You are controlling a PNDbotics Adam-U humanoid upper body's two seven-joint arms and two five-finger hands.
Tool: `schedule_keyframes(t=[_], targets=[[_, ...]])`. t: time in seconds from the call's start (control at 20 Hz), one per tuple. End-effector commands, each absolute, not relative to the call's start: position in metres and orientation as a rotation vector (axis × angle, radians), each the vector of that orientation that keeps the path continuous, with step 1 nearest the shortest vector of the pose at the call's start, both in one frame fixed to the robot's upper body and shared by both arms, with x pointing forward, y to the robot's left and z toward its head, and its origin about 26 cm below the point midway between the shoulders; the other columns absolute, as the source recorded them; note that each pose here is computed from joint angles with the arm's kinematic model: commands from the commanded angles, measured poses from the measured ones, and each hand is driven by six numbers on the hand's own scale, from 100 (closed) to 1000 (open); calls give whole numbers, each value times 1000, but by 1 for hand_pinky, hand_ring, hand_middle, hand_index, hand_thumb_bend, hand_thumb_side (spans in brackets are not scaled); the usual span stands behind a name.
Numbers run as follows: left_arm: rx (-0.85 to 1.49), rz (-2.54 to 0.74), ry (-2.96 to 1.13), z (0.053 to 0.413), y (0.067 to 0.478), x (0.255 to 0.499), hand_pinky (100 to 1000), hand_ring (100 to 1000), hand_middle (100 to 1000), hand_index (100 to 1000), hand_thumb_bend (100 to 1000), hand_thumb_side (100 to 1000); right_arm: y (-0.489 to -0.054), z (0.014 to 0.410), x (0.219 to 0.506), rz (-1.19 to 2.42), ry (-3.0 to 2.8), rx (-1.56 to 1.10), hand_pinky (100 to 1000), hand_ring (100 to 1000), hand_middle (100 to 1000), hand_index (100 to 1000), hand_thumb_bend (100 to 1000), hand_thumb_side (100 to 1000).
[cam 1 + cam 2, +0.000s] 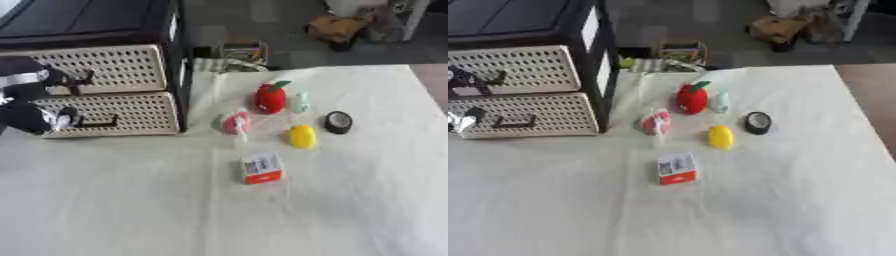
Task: Pick up objects from table and place into drawer.
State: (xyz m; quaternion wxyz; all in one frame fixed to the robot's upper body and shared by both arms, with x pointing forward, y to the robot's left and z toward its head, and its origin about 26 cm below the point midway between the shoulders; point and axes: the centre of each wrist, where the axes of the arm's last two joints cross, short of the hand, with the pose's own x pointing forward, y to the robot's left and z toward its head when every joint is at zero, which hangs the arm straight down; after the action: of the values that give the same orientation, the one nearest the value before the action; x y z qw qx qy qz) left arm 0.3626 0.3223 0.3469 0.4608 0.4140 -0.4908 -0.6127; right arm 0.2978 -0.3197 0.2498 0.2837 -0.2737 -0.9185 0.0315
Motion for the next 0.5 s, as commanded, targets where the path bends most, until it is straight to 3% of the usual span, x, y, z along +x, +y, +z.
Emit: schedule_keyframes(t=[0.05,0.5], targets=[[1069,-1496,-1211,359,326,357,100,100,100,813,105,408,-320,258,295,87,-2487,-744,713,578,525,722,411,791],[1048,-1478,-1315,380,323,341,100,100,100,933,105,408,-321,257,294,85,-2481,-746,714,578,523,721,416,795]])
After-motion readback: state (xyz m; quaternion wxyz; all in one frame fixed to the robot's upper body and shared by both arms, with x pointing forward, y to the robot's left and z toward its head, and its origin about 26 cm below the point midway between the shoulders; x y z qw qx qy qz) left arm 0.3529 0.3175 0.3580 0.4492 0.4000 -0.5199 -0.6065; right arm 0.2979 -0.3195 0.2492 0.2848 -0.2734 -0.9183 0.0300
